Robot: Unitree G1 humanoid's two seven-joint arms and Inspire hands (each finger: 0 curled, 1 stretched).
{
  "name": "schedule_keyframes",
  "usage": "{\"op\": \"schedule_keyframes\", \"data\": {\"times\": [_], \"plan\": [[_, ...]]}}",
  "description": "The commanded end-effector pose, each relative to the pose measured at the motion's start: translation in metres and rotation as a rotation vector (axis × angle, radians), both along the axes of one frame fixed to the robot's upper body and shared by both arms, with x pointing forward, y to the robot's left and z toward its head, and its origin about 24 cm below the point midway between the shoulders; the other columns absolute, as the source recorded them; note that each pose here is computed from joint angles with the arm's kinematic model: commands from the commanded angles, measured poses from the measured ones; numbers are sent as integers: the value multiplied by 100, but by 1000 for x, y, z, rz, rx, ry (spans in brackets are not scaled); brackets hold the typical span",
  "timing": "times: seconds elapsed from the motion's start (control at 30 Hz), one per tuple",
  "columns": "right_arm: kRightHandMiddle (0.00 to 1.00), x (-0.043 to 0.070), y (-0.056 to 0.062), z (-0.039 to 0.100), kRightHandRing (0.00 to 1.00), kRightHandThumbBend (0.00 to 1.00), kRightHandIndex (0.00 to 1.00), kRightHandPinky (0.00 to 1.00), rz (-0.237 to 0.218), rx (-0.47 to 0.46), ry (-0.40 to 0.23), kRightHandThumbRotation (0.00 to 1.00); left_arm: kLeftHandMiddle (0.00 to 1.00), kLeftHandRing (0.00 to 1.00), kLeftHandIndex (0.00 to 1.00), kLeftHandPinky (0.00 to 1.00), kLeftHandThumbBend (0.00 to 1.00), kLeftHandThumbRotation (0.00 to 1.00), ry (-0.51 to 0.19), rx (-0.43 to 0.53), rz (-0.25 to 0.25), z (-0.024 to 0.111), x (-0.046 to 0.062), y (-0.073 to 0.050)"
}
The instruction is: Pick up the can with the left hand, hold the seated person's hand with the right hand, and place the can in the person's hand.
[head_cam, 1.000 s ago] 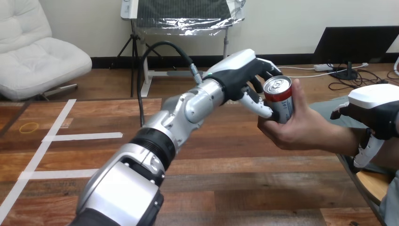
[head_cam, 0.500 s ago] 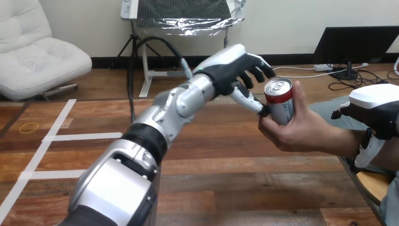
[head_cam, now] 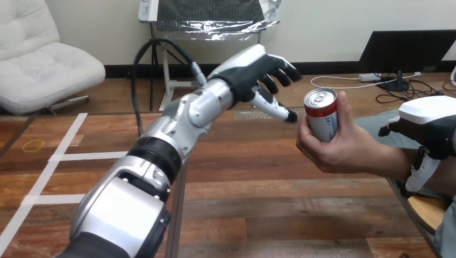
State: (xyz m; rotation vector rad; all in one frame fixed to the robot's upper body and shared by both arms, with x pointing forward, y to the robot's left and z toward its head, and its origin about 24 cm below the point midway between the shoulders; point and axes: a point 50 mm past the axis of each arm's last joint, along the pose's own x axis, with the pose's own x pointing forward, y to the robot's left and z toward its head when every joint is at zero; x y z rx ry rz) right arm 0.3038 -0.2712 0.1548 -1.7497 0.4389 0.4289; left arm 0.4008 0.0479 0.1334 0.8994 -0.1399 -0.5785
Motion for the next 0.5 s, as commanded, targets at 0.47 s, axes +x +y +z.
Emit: {"op": "schedule_keyframes", "data": {"times": [0.47], "plan": [[96,9,0,45,95,78,90,88,-3,-11,-133,14,76,72,74,65,67,13,-80,-37,38,36,11,13]]}}
